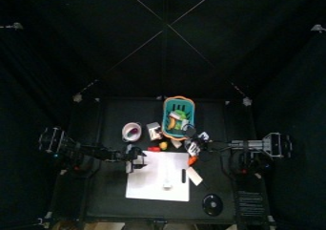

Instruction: Place piece of sushi in bowl

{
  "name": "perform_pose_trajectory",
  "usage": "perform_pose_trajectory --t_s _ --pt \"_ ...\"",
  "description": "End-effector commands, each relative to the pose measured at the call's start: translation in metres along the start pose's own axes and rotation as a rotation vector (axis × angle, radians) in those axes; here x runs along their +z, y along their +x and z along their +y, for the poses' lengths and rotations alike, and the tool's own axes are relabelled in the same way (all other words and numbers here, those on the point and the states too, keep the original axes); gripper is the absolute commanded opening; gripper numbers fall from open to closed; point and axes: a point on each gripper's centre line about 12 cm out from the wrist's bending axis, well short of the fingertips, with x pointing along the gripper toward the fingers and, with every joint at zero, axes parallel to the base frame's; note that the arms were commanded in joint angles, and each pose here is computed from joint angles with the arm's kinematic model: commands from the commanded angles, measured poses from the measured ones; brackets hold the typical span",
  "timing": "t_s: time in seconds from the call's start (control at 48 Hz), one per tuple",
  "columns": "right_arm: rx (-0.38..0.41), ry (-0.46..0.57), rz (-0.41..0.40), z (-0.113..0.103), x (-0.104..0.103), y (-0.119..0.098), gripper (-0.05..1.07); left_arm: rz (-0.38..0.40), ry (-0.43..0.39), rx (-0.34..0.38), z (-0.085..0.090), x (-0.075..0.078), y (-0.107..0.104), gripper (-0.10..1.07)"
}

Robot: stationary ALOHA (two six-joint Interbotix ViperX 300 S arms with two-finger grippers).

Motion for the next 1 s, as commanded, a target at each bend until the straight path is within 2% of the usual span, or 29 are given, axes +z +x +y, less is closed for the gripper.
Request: perform_pose_trajectory --t_s 0.0,0.25,0.417,0.792,0.979 --pt "0.014 0.010 -0.030 0.002 0.008 -0.010 0.74 -0.017 -0.001 0.000 0.000 0.005 0.001 0.90" --pt "0.008 -0.005 -0.025 0.007 0.005 -0.026 0.74 -0.018 0.000 -0.002 -0.001 0.006 0.001 0.90" --pt "0.034 -0.023 -0.038 0.015 0.002 -0.038 0.74 -0.018 0.000 -0.002 -0.001 0.006 0.001 0.90" --pt "0.052 -0.055 -0.017 0.025 -0.006 -0.037 0.73 -0.018 -0.001 0.000 0.000 0.006 0.001 0.90" --pt "0.131 -0.106 -0.044 0.047 -0.008 -0.043 0.72 -0.023 0.002 -0.002 -0.001 0.007 0.002 0.90"
